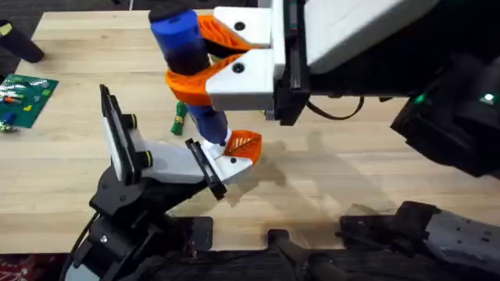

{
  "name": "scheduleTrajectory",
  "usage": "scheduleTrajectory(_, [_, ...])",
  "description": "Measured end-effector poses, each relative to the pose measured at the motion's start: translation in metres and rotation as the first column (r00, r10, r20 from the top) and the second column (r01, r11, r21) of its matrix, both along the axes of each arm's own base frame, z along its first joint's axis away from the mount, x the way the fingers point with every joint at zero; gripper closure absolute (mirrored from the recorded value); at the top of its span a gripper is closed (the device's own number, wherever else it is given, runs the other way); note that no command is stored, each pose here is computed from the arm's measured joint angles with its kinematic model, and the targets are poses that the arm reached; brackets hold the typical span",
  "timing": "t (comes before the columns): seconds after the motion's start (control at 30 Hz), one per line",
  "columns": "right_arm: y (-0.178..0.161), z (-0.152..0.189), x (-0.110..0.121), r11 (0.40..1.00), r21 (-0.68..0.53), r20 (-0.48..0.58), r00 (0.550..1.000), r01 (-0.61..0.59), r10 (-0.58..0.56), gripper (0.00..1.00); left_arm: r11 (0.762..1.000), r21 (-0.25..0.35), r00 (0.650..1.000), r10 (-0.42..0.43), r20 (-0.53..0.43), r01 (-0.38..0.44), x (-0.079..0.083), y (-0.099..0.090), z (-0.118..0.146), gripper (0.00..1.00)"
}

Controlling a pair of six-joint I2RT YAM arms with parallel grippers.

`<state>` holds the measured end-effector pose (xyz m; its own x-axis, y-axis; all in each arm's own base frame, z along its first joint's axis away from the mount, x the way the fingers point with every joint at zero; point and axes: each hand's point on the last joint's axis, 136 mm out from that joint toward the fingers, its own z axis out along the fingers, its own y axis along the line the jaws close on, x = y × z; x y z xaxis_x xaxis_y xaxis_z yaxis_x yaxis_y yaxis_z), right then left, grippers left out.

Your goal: Pick up the gripper from the table and insert it into the empty holder that is missing its gripper. Then pick up a screw, insert it into the mounting hole, and use the screwdriver to tighten it. Finally, clean up the table by picking up the vegetable and placing it into the bucket.

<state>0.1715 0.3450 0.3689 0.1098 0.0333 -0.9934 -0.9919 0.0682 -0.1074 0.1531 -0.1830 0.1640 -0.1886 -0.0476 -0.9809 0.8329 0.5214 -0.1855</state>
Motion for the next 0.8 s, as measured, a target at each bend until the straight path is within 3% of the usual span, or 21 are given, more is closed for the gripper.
scheduleTrajectory(0.8, [-0.001,0.013,0.001,0.999,0.050,0.021,1.000,0.001,-0.002,0.936,1.000,0.000,1.000,0.000,0.000,0.000,0.000,0.000,0.000,0.989])
